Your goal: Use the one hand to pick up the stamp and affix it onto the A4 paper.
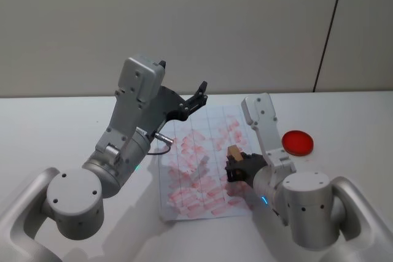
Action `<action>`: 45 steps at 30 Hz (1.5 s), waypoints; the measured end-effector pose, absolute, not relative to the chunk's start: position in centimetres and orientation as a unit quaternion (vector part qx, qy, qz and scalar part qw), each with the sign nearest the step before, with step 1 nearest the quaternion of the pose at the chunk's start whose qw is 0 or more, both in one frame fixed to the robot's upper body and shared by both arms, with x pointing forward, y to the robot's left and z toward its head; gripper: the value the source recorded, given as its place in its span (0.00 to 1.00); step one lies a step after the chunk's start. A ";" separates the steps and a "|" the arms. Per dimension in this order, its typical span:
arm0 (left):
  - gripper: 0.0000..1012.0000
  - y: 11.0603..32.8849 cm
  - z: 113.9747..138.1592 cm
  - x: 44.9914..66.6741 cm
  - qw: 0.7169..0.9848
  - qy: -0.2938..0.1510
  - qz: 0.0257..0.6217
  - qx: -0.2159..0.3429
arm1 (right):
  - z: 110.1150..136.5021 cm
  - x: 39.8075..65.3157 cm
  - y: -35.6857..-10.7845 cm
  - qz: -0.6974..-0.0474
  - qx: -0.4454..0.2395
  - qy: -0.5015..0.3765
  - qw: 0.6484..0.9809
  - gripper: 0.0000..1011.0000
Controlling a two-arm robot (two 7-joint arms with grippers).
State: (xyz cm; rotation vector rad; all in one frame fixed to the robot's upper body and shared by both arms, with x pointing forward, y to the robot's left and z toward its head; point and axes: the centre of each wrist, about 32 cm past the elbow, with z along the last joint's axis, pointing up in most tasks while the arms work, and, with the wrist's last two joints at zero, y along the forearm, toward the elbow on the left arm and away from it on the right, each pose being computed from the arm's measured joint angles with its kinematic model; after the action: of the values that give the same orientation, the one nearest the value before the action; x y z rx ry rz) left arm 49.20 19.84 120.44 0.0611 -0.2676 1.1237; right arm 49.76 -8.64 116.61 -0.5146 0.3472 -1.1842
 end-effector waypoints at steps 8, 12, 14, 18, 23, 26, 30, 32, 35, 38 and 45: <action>0.99 19.8 120.4 49.2 0.837 -0.126 0.531 0.029 | 118.3 49.3 -9.2 -0.563 -0.201 0.153 0.787 0.21; 0.99 19.8 120.4 49.2 0.837 -0.126 0.531 0.029 | 119.3 49.2 -9.7 -0.574 -0.182 0.148 0.785 0.21; 0.99 19.8 120.4 49.2 0.837 -0.126 0.531 0.029 | 119.7 49.1 -9.9 -0.580 -0.173 0.146 0.783 0.21; 0.99 19.8 120.4 49.2 0.837 -0.126 0.531 0.029 | 120.3 49.1 -10.5 -0.592 -0.160 0.144 0.777 0.21; 0.99 19.8 120.4 49.2 0.837 -0.126 0.531 0.029 | 120.8 49.1 -11.3 -0.607 -0.151 0.145 0.767 0.21; 0.99 19.8 120.4 49.2 0.837 -0.126 0.531 0.029 | 120.9 49.2 -11.8 -0.615 -0.150 0.147 0.760 0.21; 0.99 19.8 120.4 49.2 0.837 -0.126 0.531 0.029 | 120.8 49.3 -12.5 -0.624 -0.152 0.149 0.752 0.21; 0.99 19.8 120.4 49.2 0.837 -0.126 0.531 0.029 | 120.7 49.4 -12.8 -0.629 -0.154 0.151 0.747 0.21; 0.99 19.8 120.4 49.2 0.837 -0.126 0.531 0.029 | 120.4 49.5 -13.3 -0.634 -0.159 0.154 0.741 0.21; 0.99 19.8 120.4 49.2 0.837 -0.126 0.531 0.029 | 120.0 49.7 -13.6 -0.638 -0.164 0.157 0.736 0.21; 0.99 19.8 120.4 49.2 0.837 -0.126 0.531 0.029 | 119.2 50.4 -14.3 -0.645 -0.175 0.163 0.726 0.21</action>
State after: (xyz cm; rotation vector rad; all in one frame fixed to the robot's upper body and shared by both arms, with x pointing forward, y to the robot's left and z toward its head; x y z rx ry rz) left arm 49.20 19.84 120.44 0.0611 -0.2677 1.1237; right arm 50.36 -14.31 119.24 -0.3861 0.3591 -1.4216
